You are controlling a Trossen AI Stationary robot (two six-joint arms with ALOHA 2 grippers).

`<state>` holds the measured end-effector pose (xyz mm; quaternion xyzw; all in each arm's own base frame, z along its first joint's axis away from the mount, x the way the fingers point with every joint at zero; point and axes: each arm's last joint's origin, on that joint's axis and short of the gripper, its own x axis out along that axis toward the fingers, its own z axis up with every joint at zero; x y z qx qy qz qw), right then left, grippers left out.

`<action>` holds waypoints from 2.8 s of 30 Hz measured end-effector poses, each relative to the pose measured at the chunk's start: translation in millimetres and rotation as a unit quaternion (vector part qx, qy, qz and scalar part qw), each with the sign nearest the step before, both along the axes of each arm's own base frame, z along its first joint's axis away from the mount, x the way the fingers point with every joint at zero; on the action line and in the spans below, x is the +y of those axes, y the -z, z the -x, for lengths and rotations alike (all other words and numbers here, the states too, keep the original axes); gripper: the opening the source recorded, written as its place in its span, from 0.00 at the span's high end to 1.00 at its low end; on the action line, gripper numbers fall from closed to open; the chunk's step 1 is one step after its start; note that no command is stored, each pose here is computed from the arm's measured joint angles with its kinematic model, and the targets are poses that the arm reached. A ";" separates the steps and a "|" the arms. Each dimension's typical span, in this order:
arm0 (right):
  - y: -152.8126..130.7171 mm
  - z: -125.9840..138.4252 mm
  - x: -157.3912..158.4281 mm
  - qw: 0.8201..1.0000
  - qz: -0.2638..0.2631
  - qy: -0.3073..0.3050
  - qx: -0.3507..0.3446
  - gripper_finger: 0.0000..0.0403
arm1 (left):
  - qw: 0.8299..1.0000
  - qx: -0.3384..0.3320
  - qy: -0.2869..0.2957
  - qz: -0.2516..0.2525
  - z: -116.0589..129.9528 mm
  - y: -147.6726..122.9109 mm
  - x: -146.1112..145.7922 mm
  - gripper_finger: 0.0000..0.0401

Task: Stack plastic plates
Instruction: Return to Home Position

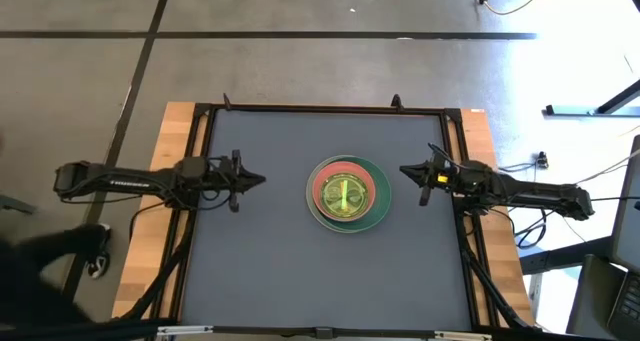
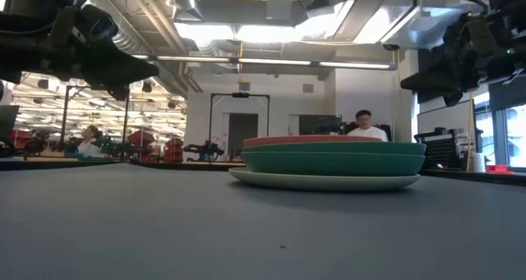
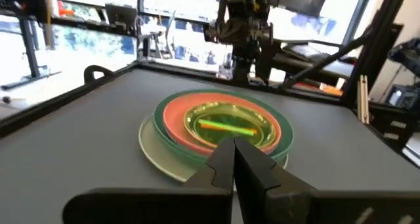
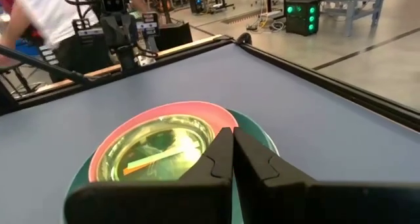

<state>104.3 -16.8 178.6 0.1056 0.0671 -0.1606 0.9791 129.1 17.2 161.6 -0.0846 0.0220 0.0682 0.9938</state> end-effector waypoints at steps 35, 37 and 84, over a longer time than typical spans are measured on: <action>6.2 13.0 2.2 0.999 0.015 -0.016 -0.039 0.99 | 0.998 -0.039 -0.043 -0.018 33.2 -7.1 -2.0 1.00; 6.3 13.0 2.2 0.999 0.016 -0.016 -0.038 0.99 | 0.998 -0.038 -0.044 -0.021 33.2 -7.1 -1.9 1.00; 14.1 5.3 6.2 0.991 0.060 -0.102 -0.064 0.99 | 0.998 -0.042 -0.044 -0.002 33.1 -6.8 -1.8 1.00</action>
